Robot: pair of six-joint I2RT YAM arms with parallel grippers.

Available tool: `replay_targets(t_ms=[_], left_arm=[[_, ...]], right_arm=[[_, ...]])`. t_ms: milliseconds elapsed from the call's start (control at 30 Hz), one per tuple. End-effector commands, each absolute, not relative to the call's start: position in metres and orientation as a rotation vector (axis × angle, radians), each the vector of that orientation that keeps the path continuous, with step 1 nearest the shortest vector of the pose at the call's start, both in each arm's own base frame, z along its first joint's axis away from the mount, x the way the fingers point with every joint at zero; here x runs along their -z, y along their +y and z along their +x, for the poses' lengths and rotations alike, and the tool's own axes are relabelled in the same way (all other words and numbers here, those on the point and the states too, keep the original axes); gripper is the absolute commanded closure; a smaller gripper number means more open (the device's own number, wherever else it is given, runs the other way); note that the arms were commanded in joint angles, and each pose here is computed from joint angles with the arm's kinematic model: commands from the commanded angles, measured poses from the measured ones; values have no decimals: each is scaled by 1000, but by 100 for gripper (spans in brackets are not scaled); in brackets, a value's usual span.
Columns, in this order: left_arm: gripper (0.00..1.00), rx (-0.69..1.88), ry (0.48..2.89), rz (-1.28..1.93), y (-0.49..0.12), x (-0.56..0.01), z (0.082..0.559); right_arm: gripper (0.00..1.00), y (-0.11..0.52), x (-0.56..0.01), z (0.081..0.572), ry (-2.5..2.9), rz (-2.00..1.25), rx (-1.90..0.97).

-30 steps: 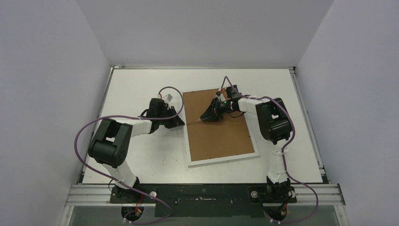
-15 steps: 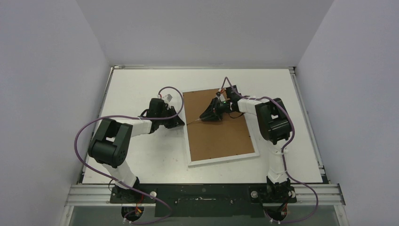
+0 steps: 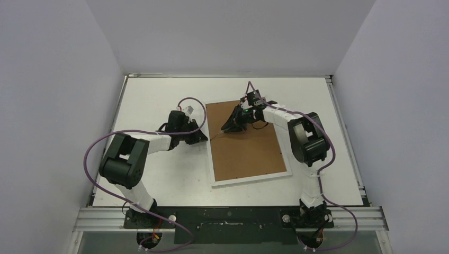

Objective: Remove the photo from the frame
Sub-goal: Release the photo frame item from the photo frame.

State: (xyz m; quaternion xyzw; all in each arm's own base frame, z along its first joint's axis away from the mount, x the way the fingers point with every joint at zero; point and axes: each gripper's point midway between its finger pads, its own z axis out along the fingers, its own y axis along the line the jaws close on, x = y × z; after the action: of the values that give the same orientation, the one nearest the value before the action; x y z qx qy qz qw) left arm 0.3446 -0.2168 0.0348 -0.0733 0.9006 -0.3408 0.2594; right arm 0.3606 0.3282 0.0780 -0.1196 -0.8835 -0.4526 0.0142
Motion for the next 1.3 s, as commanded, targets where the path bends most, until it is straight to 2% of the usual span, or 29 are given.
replay_targets(t_ms=[0,667,967,1267], left_arm=[[96,1009,2392,-89,-253,-42,339],[96,993,2381,-168,-248,-46,338],[97,969,2384,-177,-245,-47,337],[96,948,2382,-166,-240,-51,337]], right_arm=[[95,388,-118,303,-2746,-122,1400],[95,431,-151,283,-2986,-209,1226],[95,449,-164,279,-2972,-310,1277],[95,393,-166,311,-3049,-318,1246]])
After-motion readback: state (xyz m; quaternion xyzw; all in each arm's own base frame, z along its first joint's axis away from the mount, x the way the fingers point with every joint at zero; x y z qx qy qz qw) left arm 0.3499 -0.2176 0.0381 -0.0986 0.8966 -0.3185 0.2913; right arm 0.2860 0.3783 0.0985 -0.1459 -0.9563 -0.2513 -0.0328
